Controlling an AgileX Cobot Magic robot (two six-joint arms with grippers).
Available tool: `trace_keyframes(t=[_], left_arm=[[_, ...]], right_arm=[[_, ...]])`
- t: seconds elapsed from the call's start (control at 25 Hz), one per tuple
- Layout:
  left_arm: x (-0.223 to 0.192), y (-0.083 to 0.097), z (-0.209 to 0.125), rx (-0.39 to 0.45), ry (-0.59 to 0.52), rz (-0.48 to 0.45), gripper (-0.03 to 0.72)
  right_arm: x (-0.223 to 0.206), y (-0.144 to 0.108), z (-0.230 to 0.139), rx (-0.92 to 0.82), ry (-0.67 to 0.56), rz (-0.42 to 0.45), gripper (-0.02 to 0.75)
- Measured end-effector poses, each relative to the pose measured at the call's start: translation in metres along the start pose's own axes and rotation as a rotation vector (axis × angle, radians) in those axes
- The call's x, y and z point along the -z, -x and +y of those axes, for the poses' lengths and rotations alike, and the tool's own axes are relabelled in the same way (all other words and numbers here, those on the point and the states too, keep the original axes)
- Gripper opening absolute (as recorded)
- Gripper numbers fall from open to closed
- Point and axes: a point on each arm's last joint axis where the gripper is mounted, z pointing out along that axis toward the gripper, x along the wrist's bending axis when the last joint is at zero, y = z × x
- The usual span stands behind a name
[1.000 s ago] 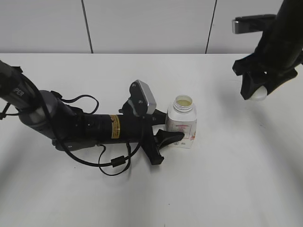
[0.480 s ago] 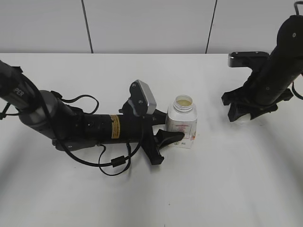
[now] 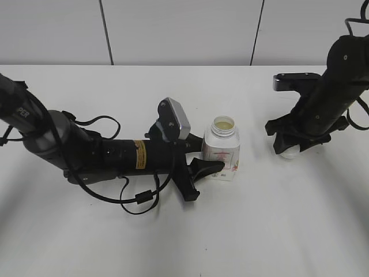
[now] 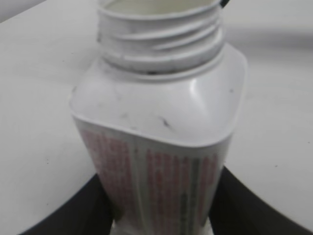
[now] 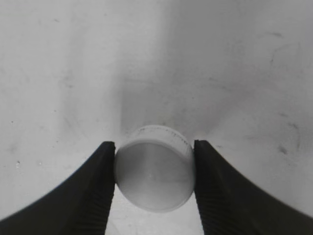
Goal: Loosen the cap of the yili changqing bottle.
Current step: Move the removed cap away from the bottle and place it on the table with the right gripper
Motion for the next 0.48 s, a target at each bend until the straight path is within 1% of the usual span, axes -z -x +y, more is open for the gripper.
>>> trace_keyframes(t=[0.28,0.48], left_arm=[[0.0,0.0,0.0,0.0,0.0,0.0,0.351],[0.0,0.0,0.0,0.0,0.0,0.0,0.351]], right_arm=[[-0.001,0.0,0.003,-0.017,0.028,0.006,0.386],[-0.013,-0.002,0.0,-0.067,0.005,0.034,0.386]])
